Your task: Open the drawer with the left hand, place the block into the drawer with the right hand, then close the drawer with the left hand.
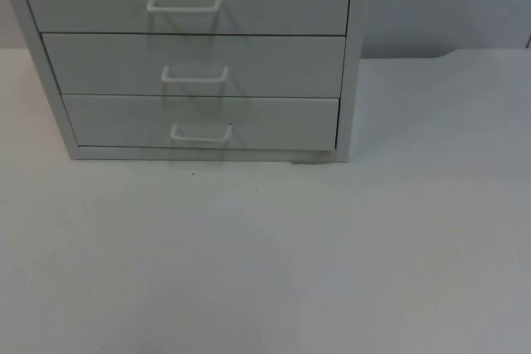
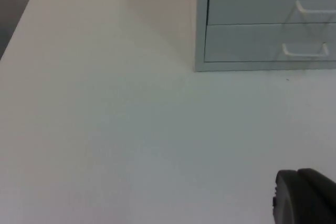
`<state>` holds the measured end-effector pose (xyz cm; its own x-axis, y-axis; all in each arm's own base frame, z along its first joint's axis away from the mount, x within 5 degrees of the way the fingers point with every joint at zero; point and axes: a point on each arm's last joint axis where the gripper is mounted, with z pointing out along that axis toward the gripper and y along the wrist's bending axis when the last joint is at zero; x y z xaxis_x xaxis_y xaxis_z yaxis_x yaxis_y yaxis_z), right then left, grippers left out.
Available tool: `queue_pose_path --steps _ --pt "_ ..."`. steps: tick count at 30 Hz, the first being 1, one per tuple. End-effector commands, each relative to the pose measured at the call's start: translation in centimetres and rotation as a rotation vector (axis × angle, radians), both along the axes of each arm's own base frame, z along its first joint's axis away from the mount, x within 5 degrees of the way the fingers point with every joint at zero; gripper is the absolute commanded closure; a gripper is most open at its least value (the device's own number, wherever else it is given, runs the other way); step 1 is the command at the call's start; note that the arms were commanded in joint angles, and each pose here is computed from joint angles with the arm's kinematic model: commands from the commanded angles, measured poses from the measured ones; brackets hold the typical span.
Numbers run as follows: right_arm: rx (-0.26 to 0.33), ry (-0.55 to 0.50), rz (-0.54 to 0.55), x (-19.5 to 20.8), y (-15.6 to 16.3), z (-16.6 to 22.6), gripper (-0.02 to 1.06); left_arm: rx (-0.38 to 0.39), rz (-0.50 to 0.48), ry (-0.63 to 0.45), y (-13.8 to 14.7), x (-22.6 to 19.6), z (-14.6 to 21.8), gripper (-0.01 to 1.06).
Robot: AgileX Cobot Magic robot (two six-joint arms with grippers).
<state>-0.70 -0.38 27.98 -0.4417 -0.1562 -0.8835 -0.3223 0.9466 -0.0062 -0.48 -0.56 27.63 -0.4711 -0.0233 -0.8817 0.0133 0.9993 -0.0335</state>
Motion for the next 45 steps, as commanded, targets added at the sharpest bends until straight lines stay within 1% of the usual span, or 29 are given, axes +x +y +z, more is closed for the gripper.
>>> queue_pose_path --steps 1,12,14,15,16,18,20,21,22,23,24,25,27,45 --pt "0.0 -0.01 0.001 0.05 -0.02 0.01 0.31 -0.013 0.029 0.003 0.22 -0.01 -0.15 1.05" --pt "0.0 -0.01 0.001 0.05 -0.02 0.01 0.31 -0.014 0.036 0.004 0.27 -0.01 -0.16 1.05" --pt "0.0 -0.01 0.001 0.05 -0.02 0.01 0.31 -0.014 0.036 0.004 0.27 -0.01 -0.16 0.98" --pt "0.0 -0.01 0.001 0.05 -0.02 0.01 0.31 -0.014 0.036 0.004 0.27 -0.01 -0.16 0.98" --pt "0.0 -0.01 0.001 0.05 -0.02 0.01 0.31 -0.014 0.036 0.004 0.27 -0.01 -0.16 0.91" --pt "0.0 -0.01 0.001 0.05 -0.02 0.01 0.31 -0.014 0.036 0.004 0.27 -0.01 -0.16 0.7" --pt "-0.007 -0.013 0.004 0.05 -0.02 0.01 0.26 -0.014 0.036 0.004 0.27 -0.01 -0.16 0.36" --pt "-0.007 -0.013 0.004 0.05 -0.02 0.01 0.26 -0.014 0.036 0.004 0.27 -0.01 -0.16 0.36" --pt "-0.007 -0.013 0.004 0.05 -0.02 0.01 0.21 -0.016 0.035 0.004 0.26 -0.01 -0.15 0.18" --pt "-0.007 -0.013 0.004 0.05 -0.02 0.01 0.14 -0.014 0.034 0.004 0.25 -0.01 -0.15 0.03" --pt "-0.007 -0.013 0.004 0.05 -0.02 0.01 0.08 -0.014 0.034 0.004 0.25 -0.01 -0.15 0.0" --pt "-0.007 -0.013 0.004 0.05 -0.02 0.01 0.01 -0.014 0.034 0.004 0.25 -0.01 -0.15 0.0" --pt "-0.007 -0.013 0.004 0.05 -0.02 0.01 -0.01 -0.014 0.034 0.004 0.25 -0.01 -0.15 0.0" --pt "-0.003 -0.014 0.006 0.05 0.0 0.03 -0.01 -0.012 0.031 0.001 0.24 0.0 -0.14 0.0"
